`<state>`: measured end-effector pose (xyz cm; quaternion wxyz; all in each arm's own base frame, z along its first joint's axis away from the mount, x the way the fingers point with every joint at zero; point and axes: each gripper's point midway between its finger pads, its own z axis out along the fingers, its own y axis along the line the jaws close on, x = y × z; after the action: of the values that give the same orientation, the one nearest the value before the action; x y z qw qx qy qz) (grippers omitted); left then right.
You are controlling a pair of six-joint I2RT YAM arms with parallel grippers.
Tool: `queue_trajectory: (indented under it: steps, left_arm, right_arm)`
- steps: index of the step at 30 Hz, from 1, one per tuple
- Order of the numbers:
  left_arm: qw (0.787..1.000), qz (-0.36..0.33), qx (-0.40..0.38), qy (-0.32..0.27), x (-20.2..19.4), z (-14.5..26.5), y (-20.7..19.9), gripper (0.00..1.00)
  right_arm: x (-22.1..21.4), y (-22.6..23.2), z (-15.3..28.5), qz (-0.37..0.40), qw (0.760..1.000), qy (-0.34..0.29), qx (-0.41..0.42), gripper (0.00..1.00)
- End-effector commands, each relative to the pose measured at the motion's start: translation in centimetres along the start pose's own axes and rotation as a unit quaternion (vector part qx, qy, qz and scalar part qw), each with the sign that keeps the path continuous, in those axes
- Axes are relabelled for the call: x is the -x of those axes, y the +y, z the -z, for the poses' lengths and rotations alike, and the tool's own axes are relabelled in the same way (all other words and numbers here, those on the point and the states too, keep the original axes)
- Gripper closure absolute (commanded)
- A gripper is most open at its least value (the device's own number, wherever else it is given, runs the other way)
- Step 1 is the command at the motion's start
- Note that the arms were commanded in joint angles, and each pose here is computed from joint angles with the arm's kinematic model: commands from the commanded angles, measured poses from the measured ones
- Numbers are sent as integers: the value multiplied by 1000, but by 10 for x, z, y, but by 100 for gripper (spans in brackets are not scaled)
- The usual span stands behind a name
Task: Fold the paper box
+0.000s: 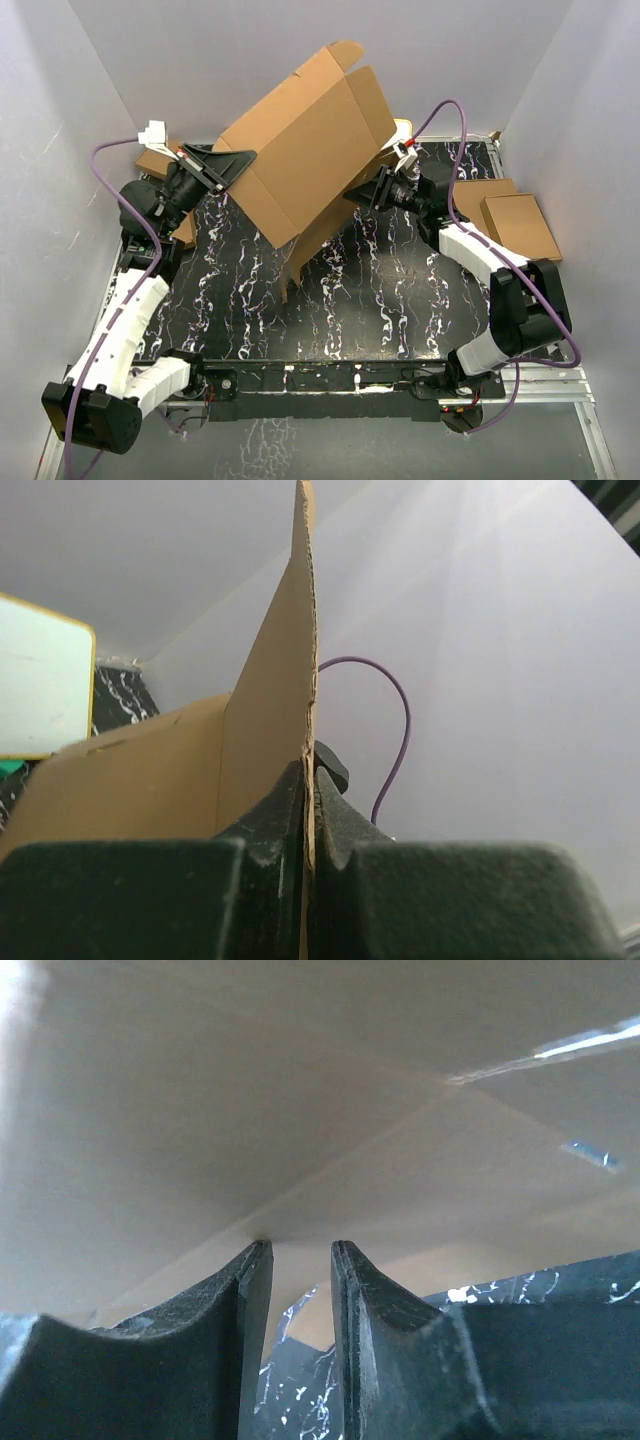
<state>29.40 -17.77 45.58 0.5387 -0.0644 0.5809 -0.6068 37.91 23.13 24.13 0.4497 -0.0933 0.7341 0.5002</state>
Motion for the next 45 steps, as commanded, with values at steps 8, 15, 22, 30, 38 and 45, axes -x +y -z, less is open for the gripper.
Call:
queue_trajectory:
  steps: [8,15,22,30,38,45]
  left_arm:
    - [997,52,47,33,-56,-12,44,100]
    - [990,62,113,53,-84,-1,88,100]
    - [985,83,138,64,-97,5,101,100]
    - [980,93,155,83,-108,7,102,100]
    - [969,90,198,118,-133,13,130,100]
    - [975,77,178,112,-125,6,118,100]
  right_arm:
    - [1,20,2,-60,992,-82,69,60]
    - [-8,30,18,-71,987,-109,91,49]
    - [11,56,23,-84,979,-121,139,49]
    - [32,93,35,-104,967,-126,197,51]
    - [35,99,38,-89,966,-129,205,52]
    - [20,81,32,-33,979,-111,169,52]
